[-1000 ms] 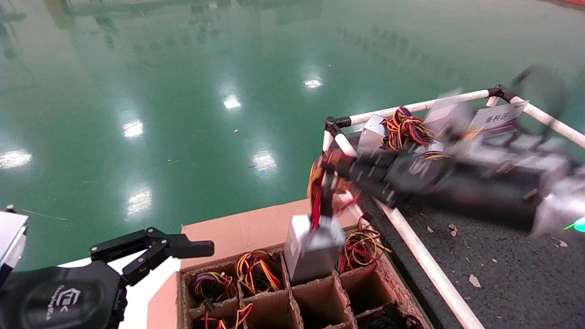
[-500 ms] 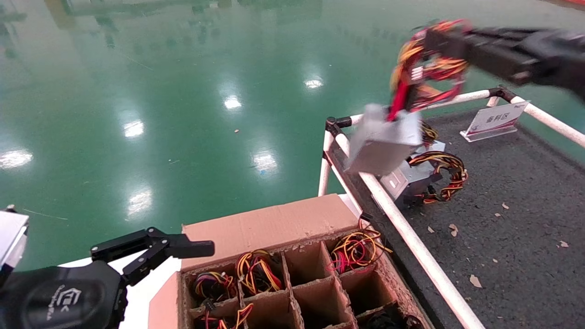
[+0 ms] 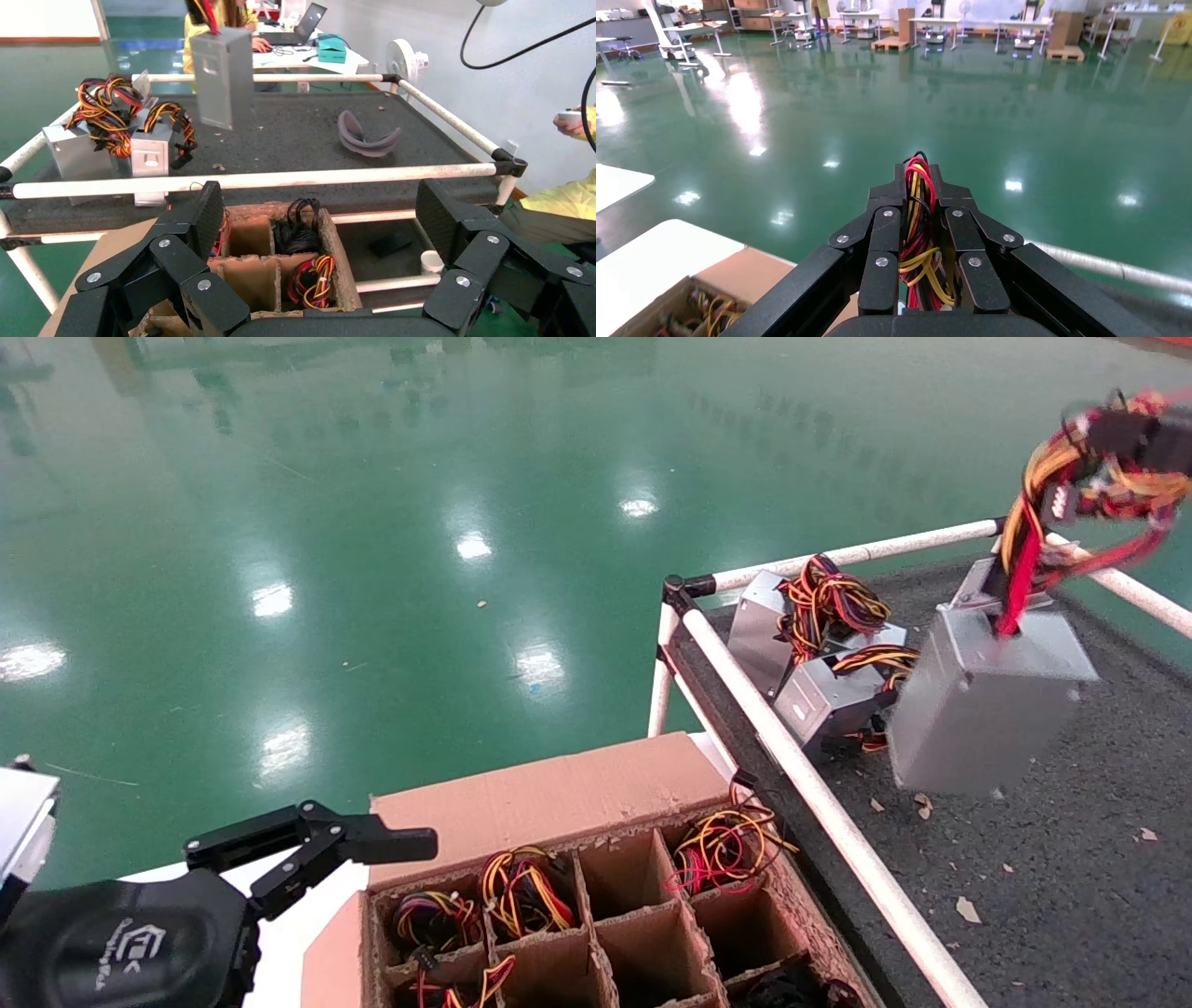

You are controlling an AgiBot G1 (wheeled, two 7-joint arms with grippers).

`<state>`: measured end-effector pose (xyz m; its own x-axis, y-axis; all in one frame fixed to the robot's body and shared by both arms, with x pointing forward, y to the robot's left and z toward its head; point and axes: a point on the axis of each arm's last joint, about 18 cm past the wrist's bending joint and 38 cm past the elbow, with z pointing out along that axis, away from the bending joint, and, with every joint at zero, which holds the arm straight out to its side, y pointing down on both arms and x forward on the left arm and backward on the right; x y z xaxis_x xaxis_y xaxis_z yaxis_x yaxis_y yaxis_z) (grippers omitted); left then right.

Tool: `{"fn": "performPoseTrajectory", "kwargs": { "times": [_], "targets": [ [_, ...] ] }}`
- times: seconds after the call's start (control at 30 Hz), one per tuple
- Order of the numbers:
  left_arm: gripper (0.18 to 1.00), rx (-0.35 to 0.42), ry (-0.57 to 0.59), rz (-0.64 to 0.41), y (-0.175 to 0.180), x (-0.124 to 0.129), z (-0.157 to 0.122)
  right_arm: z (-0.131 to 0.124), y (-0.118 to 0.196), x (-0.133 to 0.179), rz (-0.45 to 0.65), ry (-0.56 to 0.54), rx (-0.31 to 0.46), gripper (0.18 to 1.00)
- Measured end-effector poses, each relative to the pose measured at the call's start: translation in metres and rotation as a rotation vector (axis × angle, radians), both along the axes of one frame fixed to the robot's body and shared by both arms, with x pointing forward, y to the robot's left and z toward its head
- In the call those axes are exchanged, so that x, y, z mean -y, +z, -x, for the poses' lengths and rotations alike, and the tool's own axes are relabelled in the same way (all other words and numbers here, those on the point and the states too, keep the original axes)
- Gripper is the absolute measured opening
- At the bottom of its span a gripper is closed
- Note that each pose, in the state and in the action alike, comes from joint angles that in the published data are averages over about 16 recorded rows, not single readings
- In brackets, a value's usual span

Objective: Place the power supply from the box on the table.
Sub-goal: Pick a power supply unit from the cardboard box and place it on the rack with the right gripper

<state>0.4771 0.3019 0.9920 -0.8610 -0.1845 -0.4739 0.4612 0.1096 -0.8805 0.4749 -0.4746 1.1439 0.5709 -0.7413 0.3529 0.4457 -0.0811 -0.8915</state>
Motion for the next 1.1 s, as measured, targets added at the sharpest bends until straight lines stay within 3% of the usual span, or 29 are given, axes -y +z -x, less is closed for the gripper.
{"fn": "performPoseTrajectory", "kwargs": {
  "times": [0.23, 0.53, 1.1],
  "targets": [
    [1.0, 0.0, 0.0, 0.0, 0.0, 0.0, 0.0, -0.013, -0.033, 0.016, 0.007, -0.001, -0.046, 0.233],
    [1.0, 0.0, 0.0, 0.0, 0.0, 0.0, 0.0, -0.048, -0.068, 0.013, 0.014, 0.003, -0.092, 0.233],
    [1.0, 0.0, 0.0, 0.0, 0.0, 0.0, 0.0, -0.104, -0.099, -0.007, 0.027, -0.006, -0.135, 0.233]
  ]
}}
